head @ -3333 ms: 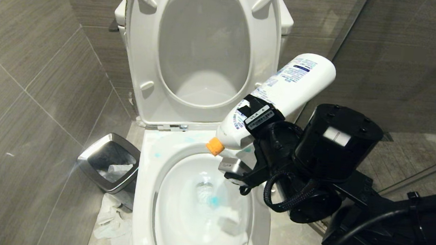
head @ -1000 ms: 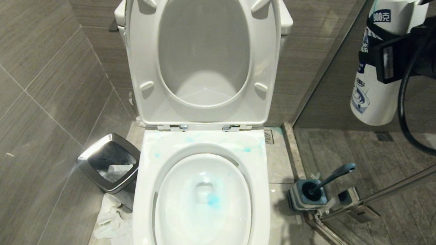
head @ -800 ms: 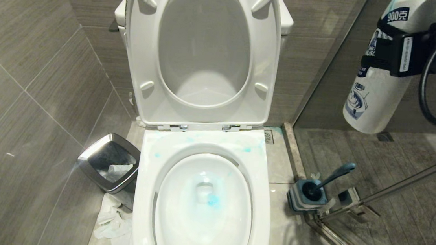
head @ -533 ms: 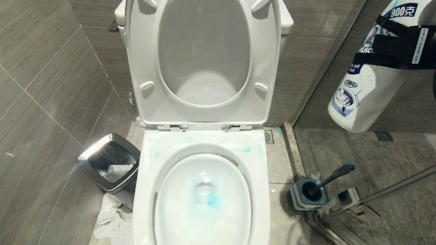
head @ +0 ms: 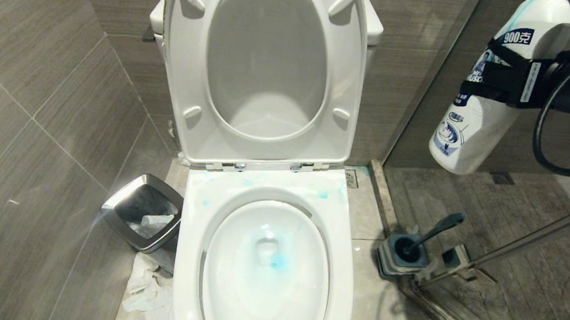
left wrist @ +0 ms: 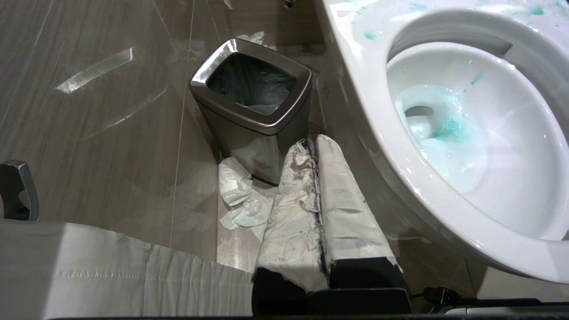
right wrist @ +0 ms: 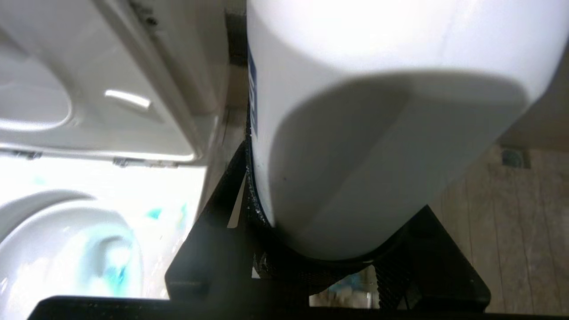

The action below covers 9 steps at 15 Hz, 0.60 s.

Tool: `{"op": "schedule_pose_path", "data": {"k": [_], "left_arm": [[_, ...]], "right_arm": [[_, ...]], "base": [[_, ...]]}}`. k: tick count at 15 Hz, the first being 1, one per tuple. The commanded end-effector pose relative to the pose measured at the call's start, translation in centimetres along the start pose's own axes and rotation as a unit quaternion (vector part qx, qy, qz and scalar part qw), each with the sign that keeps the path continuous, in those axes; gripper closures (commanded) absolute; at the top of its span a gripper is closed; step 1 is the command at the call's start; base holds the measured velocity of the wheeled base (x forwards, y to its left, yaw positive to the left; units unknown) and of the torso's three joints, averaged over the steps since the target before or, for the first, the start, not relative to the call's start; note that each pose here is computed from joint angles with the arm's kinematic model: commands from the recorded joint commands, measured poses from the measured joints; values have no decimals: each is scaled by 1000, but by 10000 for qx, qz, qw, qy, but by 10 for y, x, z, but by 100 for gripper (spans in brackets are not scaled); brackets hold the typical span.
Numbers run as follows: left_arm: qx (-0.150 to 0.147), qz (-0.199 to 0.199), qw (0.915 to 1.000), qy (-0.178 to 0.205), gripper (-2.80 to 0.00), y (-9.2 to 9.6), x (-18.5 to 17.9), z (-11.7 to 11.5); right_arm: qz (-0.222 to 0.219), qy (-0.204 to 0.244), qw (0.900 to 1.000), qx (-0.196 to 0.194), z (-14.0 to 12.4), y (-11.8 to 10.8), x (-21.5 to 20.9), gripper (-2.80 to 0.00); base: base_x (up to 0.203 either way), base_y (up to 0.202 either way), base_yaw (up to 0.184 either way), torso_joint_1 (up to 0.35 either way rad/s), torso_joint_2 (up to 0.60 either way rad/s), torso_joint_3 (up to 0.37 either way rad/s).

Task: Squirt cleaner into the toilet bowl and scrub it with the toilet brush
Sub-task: Place the cleaning agent on the floor

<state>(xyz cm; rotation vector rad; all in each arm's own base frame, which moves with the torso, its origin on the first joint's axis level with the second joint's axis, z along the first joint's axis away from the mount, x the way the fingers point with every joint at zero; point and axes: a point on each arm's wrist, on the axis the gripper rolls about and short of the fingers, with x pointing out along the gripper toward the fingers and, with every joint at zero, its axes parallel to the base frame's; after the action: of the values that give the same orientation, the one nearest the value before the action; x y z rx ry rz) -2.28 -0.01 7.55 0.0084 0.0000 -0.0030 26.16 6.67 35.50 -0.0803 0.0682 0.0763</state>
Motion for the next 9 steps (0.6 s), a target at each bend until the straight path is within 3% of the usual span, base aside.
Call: {"op": "schedule_pose_path", "data": {"k": [1, 4, 7, 9], "left_arm": [[-4, 0, 10000, 0, 0, 0, 0, 0], [-4, 1, 10000, 1, 0, 0, 0, 0], [-4, 0, 10000, 0, 0, 0, 0, 0], [-4, 0, 10000, 0, 0, 0, 0, 0]], "right_arm": [[-152, -480, 9987, 1, -16, -1, 25, 0], [-235, -1146, 9931, 18, -40, 5, 63, 0], [-126, -1254, 9920, -51, -60, 9, 82, 0], [-77, -1095, 9939, -64, -69, 10, 80, 0]], "base": [[0, 0, 0, 0, 0, 0], [0, 0, 0, 0, 0, 0], [0, 0, 0, 0, 0, 0], [0, 0, 0, 0, 0, 0]]}}
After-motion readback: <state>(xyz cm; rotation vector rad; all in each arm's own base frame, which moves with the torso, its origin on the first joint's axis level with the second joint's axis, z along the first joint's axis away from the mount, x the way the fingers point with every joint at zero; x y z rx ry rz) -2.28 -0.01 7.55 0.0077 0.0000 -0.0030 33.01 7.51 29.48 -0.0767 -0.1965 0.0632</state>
